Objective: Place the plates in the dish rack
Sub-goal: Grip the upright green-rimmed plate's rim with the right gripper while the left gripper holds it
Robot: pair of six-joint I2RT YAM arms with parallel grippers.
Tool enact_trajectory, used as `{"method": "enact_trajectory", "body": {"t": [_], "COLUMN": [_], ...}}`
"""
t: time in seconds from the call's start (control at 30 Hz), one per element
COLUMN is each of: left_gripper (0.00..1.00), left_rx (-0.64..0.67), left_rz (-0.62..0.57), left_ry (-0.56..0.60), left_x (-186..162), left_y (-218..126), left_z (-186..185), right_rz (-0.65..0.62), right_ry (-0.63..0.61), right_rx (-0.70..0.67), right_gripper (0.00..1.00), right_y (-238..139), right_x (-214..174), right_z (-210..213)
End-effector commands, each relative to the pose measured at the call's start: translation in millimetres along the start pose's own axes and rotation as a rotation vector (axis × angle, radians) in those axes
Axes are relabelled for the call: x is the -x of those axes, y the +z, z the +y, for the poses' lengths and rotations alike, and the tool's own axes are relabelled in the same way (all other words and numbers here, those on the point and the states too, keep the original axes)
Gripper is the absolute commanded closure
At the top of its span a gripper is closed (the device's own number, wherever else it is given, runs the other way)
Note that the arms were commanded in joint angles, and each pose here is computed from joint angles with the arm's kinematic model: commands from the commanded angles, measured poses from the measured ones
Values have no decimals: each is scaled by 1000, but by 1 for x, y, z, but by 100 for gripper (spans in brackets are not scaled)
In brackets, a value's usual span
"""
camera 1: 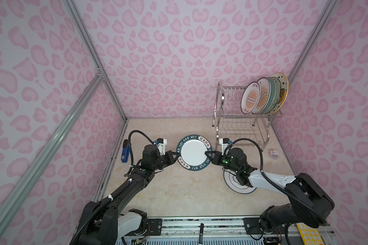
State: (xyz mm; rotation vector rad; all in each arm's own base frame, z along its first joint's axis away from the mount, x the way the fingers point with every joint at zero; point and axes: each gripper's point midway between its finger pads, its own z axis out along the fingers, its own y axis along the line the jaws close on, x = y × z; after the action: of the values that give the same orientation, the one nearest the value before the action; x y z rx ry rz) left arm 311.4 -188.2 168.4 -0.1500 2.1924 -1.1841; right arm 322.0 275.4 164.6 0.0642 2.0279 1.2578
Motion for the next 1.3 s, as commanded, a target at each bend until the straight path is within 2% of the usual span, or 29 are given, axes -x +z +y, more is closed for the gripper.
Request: {"method": "enact_trajectory", "body": {"t": [0.0,0.2,0.63,0.8,1.0,1.27], "left_gripper": [97,97,97,86,67,65], "left_rx": [-46,-38,-25,-22,-24,-24], "left_rz": [-23,-26,-14,-12,-11,-6], "left_ry": [33,35,31,30,31,34], "left_x": [7,8,7,8,9,9], "left_y": [-1,-3,-2,-1,-1,1], "left_z": [-12,-12,-11,-11,-12,-12], "right_rz": [5,8,2,-3,-5,10], "right_ry": [-25,-27,-29,-31,-33,-36], "right_rx": [69,73,76,77,84,122], "right_gripper": [90,100,100,100,100,100], "right_y": [1,2,1,1,0,2], "right_x": [1,0,2,4,6,6], "right_z": [17,19,21,22,26,35]}}
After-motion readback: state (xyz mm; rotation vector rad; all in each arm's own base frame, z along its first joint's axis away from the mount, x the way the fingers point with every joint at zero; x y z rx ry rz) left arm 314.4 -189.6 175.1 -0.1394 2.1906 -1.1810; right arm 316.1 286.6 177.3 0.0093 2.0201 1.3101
